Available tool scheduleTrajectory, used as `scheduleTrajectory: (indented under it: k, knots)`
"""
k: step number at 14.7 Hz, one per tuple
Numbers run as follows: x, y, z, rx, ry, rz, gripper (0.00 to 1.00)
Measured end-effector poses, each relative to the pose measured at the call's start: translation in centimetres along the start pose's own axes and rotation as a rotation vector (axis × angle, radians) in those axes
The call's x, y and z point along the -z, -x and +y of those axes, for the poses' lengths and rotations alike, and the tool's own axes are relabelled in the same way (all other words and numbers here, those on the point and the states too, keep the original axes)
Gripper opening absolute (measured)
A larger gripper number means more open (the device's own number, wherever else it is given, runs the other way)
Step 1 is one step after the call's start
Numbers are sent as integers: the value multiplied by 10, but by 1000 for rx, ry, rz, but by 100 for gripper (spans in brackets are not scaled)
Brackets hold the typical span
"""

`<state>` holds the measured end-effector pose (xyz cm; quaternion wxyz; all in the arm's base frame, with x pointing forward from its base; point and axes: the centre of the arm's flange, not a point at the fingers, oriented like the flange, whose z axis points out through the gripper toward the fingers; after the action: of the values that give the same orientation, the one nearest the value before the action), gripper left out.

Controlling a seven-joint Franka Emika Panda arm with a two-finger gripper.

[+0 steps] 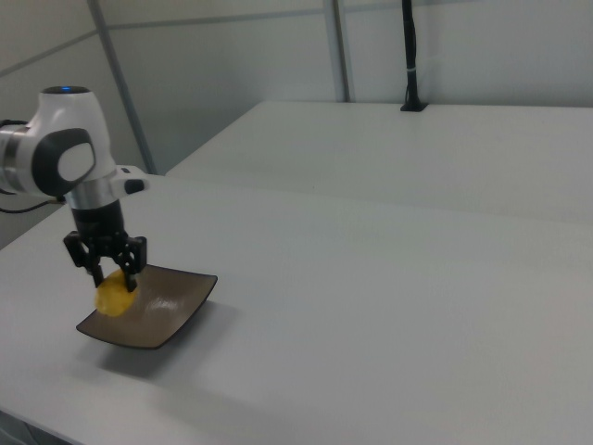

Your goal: Put potatoes on a ceramic plate

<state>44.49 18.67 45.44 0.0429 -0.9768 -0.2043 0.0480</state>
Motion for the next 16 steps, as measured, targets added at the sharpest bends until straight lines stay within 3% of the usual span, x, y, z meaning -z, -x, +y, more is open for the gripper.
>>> scheduleTrajectory:
  k: [3,6,10,16]
  knots:
    - [-43,-40,25,-90,6,-10,66]
    - [-57,-53,52,-137,13,-22,100]
    - [-28,-60,76,-183,12,37,100]
    - [80,-54,165,-339,12,139,100]
